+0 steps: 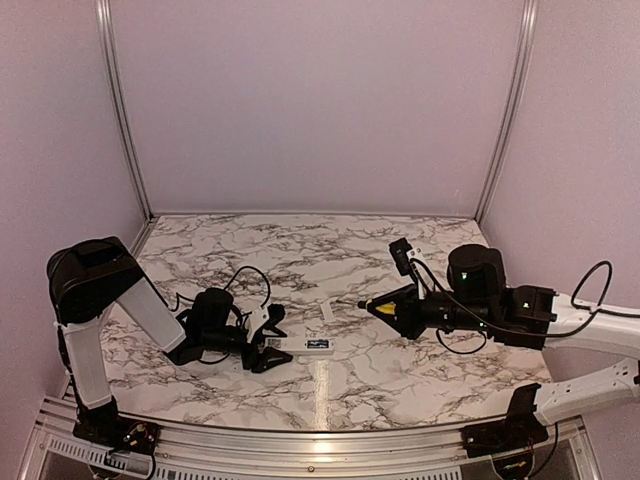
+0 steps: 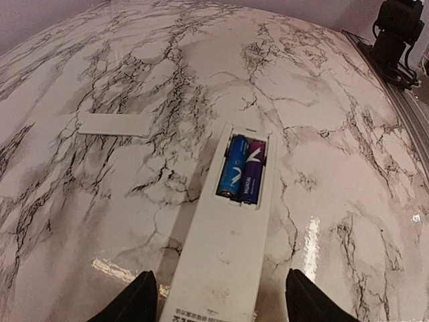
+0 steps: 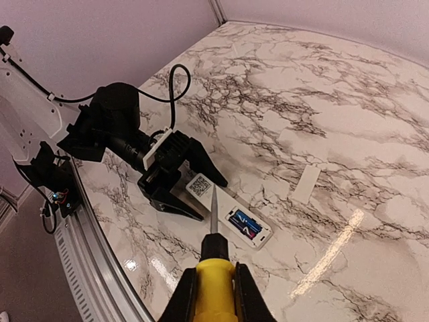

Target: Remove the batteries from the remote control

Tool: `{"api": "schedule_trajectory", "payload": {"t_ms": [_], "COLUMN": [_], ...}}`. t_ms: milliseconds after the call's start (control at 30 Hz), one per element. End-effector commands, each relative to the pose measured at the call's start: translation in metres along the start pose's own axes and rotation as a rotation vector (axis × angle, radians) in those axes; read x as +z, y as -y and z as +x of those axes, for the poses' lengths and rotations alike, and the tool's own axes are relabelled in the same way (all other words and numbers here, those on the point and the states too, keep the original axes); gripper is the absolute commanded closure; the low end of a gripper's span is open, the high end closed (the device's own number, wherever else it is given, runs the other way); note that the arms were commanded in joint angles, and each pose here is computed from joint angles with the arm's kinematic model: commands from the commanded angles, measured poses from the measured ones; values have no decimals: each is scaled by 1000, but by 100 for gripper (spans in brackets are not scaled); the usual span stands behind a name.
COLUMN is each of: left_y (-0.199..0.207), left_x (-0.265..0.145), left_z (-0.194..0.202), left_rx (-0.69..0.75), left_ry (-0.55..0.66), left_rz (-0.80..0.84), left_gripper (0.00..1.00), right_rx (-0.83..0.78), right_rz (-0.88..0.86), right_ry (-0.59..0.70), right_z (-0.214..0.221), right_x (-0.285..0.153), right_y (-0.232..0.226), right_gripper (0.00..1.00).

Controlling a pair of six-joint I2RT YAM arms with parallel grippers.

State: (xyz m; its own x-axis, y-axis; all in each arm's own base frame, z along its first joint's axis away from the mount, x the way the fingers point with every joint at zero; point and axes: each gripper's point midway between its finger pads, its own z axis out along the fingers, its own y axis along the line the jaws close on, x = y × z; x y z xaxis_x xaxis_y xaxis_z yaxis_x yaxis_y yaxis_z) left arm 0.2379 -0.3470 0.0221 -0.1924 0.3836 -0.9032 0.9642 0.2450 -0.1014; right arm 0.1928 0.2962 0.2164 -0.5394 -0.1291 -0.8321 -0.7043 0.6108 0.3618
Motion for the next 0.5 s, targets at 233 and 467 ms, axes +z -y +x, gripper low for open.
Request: {"api": "schedule_trajectory", "payload": {"t_ms": [233, 467], "left_y": [16, 13], "left_x": [-3, -5], "left_z": [-2, -2], "left_rx": [8, 31], "left_ry": [7, 19], "left_rz": [-23, -96], "left_gripper": [48, 28], "right_rx": [18, 20], "right_rz": [-23, -26], "right_ry": [23, 24], "right_z": [-2, -2], "right_x": [-9, -9], "right_y": [-2, -3], "right_gripper": [100, 100]}}
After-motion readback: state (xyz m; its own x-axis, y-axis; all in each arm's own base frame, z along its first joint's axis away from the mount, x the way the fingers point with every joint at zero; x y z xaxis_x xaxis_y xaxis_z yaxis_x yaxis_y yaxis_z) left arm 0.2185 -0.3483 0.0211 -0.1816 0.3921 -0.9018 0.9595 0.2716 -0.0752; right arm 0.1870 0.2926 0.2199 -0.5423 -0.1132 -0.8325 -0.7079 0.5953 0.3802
